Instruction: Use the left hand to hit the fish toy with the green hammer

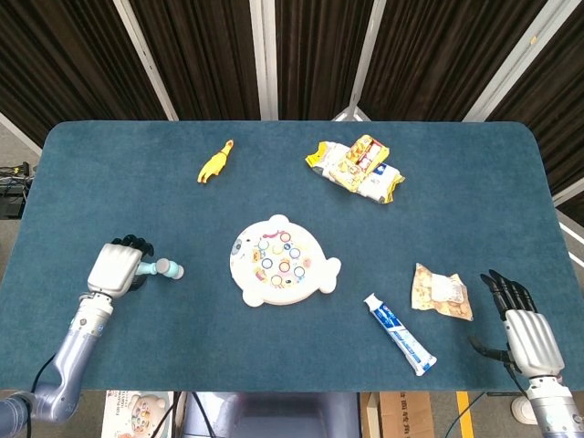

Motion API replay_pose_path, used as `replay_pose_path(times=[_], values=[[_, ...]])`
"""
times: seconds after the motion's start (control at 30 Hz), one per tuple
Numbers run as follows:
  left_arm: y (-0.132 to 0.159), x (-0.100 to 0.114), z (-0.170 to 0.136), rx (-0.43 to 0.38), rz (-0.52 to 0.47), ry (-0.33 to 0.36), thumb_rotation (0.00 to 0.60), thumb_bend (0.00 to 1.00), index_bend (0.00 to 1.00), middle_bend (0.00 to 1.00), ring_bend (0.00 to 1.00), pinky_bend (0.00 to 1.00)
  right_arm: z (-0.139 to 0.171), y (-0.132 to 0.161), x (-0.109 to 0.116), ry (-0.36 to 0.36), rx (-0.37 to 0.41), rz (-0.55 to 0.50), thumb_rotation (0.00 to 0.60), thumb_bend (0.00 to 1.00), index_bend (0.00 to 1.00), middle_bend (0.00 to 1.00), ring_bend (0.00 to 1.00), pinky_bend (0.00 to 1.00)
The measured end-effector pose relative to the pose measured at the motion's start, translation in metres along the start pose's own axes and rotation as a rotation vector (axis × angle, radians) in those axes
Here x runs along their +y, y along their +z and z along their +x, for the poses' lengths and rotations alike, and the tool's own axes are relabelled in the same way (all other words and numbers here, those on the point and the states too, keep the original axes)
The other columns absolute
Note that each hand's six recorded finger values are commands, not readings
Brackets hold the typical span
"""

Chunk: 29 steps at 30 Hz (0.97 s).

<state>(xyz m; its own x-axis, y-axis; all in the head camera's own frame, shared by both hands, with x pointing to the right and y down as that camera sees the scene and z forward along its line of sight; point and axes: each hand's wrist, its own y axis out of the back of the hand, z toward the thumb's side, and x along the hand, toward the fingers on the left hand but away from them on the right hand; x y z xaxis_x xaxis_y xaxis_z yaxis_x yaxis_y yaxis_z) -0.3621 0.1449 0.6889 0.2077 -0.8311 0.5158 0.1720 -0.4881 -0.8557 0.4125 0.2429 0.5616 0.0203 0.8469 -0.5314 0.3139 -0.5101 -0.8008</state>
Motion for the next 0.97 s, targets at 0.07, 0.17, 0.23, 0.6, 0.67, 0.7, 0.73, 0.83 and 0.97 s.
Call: replay_pose_path(times=[0.07, 0.17, 0.23, 0.6, 0.67, 0.7, 0.73, 0.83, 0.97], values=[[-0.001, 0.006, -0.005, -0.006, -0.022, 0.011, 0.600, 0.36, 0.41, 0.34, 0.26, 0.37, 0.000, 0.000, 0.000, 0.001, -0.001, 0.001, 0.600, 0.23, 0.00, 0.00, 0.00, 0.00], [-0.004, 0.015, -0.013, -0.012, -0.045, 0.028, 0.600, 0.31, 0.40, 0.34, 0.26, 0.36, 0.000, 0.000, 0.000, 0.001, 0.000, 0.002, 0.600, 0.23, 0.00, 0.00, 0.00, 0.00], [-0.006, 0.023, -0.020, -0.015, -0.061, 0.043, 0.600, 0.27, 0.40, 0.33, 0.26, 0.34, 0.000, 0.000, 0.000, 0.000, 0.000, 0.004, 0.600, 0.23, 0.00, 0.00, 0.00, 0.00], [-0.026, 0.061, -0.096, 0.034, -0.149, 0.099, 0.600, 0.14, 0.05, 0.00, 0.00, 0.03, 0.001, 0.003, 0.002, -0.013, 0.015, 0.033, 0.600, 0.23, 0.00, 0.00, 0.00, 0.00], [-0.030, 0.062, -0.115, 0.056, -0.158, 0.101, 0.600, 0.13, 0.04, 0.00, 0.00, 0.00, 0.002, 0.004, 0.003, -0.024, 0.023, 0.050, 0.600, 0.23, 0.00, 0.00, 0.00, 0.00], [-0.032, 0.063, -0.123, 0.067, -0.161, 0.101, 0.600, 0.13, 0.03, 0.00, 0.00, 0.00, 0.002, 0.005, 0.003, -0.028, 0.027, 0.056, 0.600, 0.23, 0.00, 0.00, 0.00, 0.00], [-0.034, 0.063, -0.133, 0.080, -0.161, 0.103, 0.600, 0.13, 0.02, 0.00, 0.00, 0.00, 0.002, 0.005, 0.004, -0.034, 0.033, 0.064, 0.600, 0.23, 0.00, 0.00, 0.00, 0.00], [-0.039, 0.063, -0.152, 0.099, -0.141, 0.117, 0.600, 0.12, 0.00, 0.00, 0.00, 0.00, 0.003, 0.007, 0.004, -0.043, 0.047, 0.085, 0.600, 0.23, 0.00, 0.00, 0.00, 0.00], [-0.045, 0.057, -0.166, 0.118, -0.127, 0.114, 0.600, 0.11, 0.00, 0.00, 0.00, 0.00, 0.003, 0.008, 0.004, -0.055, 0.067, 0.112, 0.600, 0.23, 0.00, 0.00, 0.00, 0.00]])
